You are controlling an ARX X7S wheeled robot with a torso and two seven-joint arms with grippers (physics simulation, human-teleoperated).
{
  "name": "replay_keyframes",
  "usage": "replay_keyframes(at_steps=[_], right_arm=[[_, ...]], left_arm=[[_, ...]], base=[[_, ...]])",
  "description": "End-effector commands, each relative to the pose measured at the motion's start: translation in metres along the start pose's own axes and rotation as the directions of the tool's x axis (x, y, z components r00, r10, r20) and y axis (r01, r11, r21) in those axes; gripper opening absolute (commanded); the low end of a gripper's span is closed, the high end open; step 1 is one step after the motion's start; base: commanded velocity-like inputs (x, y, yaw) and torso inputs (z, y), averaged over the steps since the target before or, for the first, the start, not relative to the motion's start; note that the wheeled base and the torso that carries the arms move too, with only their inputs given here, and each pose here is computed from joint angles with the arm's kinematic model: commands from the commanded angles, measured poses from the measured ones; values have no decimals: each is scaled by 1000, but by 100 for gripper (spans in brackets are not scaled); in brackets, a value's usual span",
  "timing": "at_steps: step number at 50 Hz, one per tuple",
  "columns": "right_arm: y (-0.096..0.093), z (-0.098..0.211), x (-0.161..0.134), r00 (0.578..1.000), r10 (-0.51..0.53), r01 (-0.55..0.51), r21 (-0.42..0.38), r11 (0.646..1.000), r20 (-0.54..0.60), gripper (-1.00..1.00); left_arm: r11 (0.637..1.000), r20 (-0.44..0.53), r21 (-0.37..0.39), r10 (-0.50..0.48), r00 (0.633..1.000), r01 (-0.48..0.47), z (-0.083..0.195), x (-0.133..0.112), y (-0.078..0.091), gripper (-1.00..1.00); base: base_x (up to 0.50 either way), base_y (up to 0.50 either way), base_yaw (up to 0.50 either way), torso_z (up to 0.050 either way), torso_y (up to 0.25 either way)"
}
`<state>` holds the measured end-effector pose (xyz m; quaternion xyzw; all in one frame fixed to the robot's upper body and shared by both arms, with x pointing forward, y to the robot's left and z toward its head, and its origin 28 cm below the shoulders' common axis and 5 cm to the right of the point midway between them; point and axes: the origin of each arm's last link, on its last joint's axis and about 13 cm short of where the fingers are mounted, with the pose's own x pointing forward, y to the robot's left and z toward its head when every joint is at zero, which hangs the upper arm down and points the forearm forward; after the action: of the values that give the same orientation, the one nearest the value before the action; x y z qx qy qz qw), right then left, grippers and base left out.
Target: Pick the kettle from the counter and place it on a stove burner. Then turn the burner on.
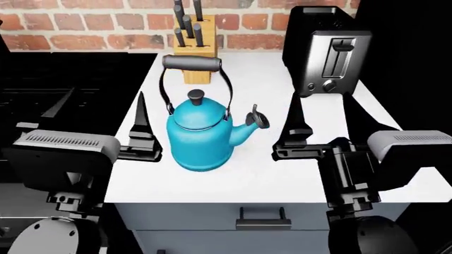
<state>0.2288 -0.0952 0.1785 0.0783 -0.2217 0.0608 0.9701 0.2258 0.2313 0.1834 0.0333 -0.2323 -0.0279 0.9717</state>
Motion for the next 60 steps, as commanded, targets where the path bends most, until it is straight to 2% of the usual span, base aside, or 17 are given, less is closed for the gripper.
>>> replay_keyframes(at_steps=[1, 5, 9, 11, 12, 13, 14, 15, 16, 17, 18, 24, 34, 60], right_arm=[[1, 2, 0, 1000, 5, -5, 25, 1000, -11, 100], [0, 1, 0, 1000, -3, 4, 30, 1000, -11, 100], [-1, 2, 0, 1000, -10, 11, 35, 999, -7, 100], [-3, 2, 2, 1000, -16, 17, 37, 999, -6, 100], [-4, 1, 3, 1000, -19, 19, 38, 999, -6, 100], [-5, 4, 2, 1000, -23, 23, 51, 998, 4, 100], [-6, 6, 2, 1000, -25, 24, 60, 998, 10, 100], [-7, 8, 2, 1000, -26, 25, 65, 998, 14, 100], [-7, 9, 1, 1000, -26, 25, 68, 997, 16, 100], [-8, 9, 1, 999, -27, 26, 70, 997, 18, 100], [-8, 10, 1, 999, -28, 26, 71, 997, 19, 100], [-8, 10, 1, 999, -29, 27, 73, 997, 20, 100], [-9, 9, 1, 999, -31, 30, 78, 997, 16, 100], [-10, 10, 1, 999, -33, 31, 92, 995, 16, 100]], left_arm=[[992, 42, 53, -113, 993, 111, 38, 14, 17, 100], [960, -15, 92, -263, 965, 263, 64, 35, 32, 100], [901, -141, 120, -400, 906, 417, 83, 55, 43, 100], [817, -314, 197, -471, 824, 542, 96, 79, 49, 100], [786, -365, 213, -487, 793, 581, 100, 87, 50, 100], [744, -423, 299, -458, 782, 598, 116, 106, 50, 100], [679, -452, 388, -449, 771, 623, 135, 122, 45, 100], [601, -511, 442, -441, 738, 666, 140, 132, 36, 100], [515, -599, 457, -425, 679, 726, 130, 137, 25, 100], [483, -624, 466, -414, 662, 741, 128, 140, 22, 100], [470, -633, 472, -409, 658, 746, 128, 142, 20, 100], [442, -649, 481, -401, 647, 757, 123, 144, 15, 100], [429, -664, 484, -388, 640, 763, 119, 146, 15, 100], [467, -656, 466, -388, 647, 752, 93, 157, 6, 100]], base=[[0, 0, 0, 0, 0], [0, 0, 0, 0, 0], [0, 0, 0, 0, 0], [0, 0, 0, 0, 0], [0, 0, 0, 0, 0], [0, 0, 0, 0, 0], [0, 0, 0, 0, 0], [0, 0, 0, 0, 0], [0, 0, 0, 0, 0], [0, 0, 0, 0, 0], [0, 0, 0, 0, 0], [0, 0, 0, 0, 0], [0, 0, 0, 0, 0], [0, 0, 0, 0, 0]])
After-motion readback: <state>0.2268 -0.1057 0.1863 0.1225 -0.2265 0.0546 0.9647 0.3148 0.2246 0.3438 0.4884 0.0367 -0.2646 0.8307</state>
